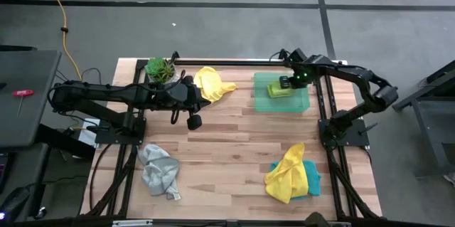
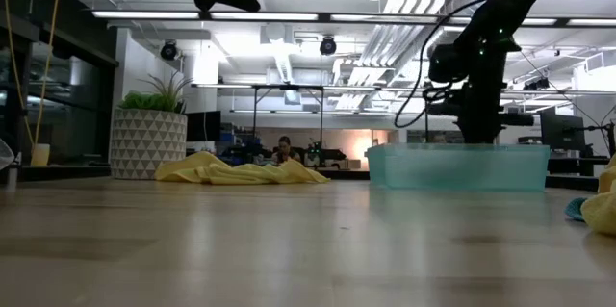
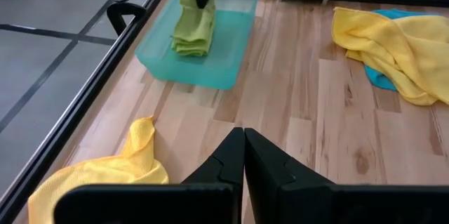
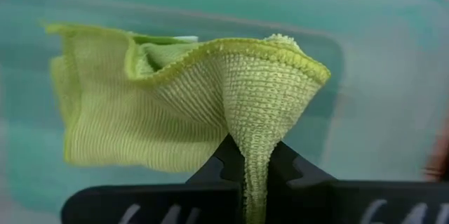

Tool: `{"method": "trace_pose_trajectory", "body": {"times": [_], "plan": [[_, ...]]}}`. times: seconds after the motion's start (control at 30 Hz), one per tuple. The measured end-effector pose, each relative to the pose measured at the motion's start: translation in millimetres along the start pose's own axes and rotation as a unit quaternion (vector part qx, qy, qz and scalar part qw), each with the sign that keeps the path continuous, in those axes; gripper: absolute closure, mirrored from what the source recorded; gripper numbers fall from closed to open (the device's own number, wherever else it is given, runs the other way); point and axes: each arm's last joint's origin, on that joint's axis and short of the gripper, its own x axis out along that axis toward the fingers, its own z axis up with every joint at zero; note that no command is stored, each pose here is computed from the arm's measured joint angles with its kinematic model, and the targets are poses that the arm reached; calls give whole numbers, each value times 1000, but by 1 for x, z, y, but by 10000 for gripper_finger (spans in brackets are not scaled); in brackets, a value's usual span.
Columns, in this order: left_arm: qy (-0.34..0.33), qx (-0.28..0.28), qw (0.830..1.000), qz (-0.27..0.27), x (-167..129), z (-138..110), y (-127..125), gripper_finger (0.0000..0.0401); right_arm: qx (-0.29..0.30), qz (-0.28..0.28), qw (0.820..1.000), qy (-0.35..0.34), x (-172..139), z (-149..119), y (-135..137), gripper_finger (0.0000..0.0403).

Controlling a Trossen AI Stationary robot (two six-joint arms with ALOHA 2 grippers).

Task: Fold microfiber towels
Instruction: Put the green towel into the bin

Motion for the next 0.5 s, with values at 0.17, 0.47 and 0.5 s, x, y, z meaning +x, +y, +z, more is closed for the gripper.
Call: {"method": "trace_pose_trajectory", "body": {"times": [0.17, 0.47, 0.5], "plan": [[0, 12, 1000, 0, 0, 0, 0, 398, 42, -17, 999, -5, 0, 0, -1, 399], [0, 13, 1000, 0, 0, 0, 0, 398, 90, -25, 995, -22, 0, 1, -1, 337], [0, 13, 1000, 0, 0, 0, 0, 398, 89, -32, 995, -22, 0, 1, -2, 324]]}}
